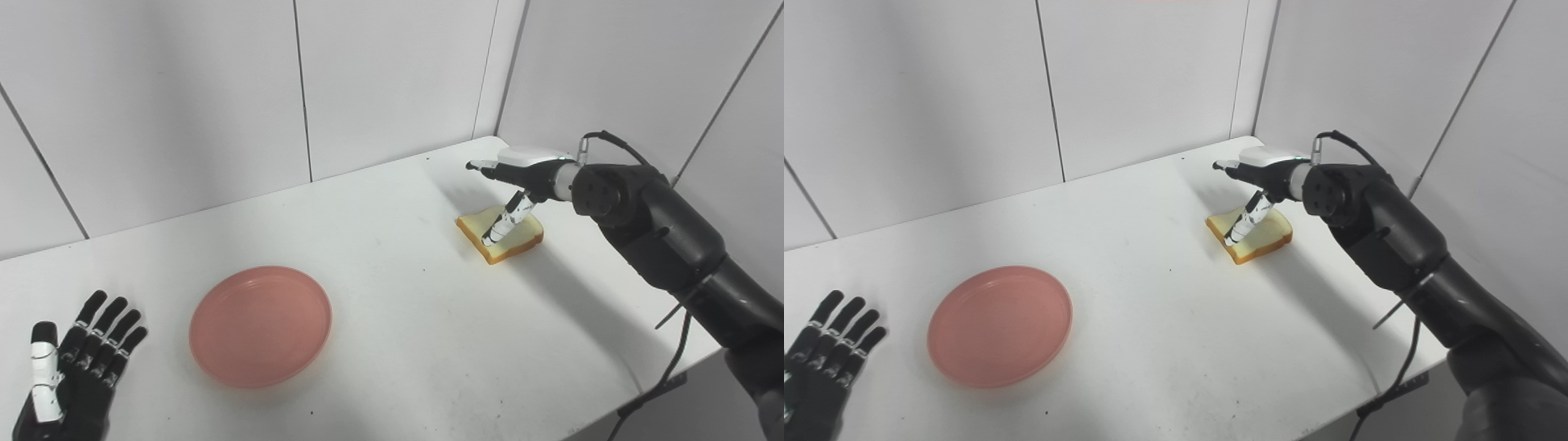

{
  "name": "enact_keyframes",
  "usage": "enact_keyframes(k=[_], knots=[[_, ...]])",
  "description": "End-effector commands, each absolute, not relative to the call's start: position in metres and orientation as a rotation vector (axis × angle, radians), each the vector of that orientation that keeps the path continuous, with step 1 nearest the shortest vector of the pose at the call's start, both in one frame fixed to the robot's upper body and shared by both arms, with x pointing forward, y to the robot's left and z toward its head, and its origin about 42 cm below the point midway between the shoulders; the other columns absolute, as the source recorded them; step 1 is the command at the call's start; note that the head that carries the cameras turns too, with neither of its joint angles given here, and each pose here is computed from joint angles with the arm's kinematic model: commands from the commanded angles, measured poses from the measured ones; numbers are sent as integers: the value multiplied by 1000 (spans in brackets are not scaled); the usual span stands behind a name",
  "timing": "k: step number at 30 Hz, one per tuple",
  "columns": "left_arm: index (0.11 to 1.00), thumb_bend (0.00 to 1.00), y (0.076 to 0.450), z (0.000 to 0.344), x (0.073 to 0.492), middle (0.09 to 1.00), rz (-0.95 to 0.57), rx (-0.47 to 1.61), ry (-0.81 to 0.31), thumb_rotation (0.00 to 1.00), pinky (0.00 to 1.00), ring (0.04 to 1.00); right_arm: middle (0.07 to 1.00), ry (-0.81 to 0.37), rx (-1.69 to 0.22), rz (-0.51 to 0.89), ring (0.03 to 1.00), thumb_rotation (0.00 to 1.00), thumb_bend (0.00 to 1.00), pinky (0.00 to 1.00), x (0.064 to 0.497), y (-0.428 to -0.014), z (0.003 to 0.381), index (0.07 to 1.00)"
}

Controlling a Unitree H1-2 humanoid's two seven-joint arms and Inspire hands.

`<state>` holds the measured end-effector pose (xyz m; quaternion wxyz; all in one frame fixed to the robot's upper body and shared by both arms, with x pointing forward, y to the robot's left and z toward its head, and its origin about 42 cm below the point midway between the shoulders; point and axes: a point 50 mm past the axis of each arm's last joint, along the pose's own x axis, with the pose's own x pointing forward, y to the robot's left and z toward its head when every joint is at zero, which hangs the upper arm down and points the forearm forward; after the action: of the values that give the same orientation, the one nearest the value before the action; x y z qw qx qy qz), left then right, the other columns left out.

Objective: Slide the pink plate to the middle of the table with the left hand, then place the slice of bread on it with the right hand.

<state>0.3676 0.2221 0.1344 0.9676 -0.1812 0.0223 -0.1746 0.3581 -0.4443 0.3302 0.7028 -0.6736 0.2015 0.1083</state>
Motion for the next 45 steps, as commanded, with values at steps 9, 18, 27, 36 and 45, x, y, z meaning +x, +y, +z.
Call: enact_keyframes(k=[9, 18, 27, 36, 45], knots=[[896, 778, 225, 136, 368, 908, -357, -373, 46, 851, 879, 893, 1000, 503, -1669, 175, 1000, 410, 1000, 929, 368, -460, 348, 1000], [899, 802, 227, 133, 365, 912, -366, -361, 60, 851, 884, 892, 1000, 455, -1820, 242, 1000, 376, 1000, 1000, 383, -454, 335, 1000], [890, 799, 226, 129, 366, 908, -376, -359, 58, 849, 874, 890, 1000, 463, -1873, 258, 1000, 369, 1000, 1000, 389, -459, 327, 1000], [891, 809, 225, 127, 365, 907, -374, -346, 58, 853, 873, 888, 1000, 442, -1891, 273, 1000, 381, 1000, 1000, 398, -462, 317, 1000], [879, 833, 226, 123, 364, 896, -372, -352, 58, 820, 876, 878, 1000, 453, -1851, 280, 1000, 366, 1000, 964, 405, -463, 300, 1000]])
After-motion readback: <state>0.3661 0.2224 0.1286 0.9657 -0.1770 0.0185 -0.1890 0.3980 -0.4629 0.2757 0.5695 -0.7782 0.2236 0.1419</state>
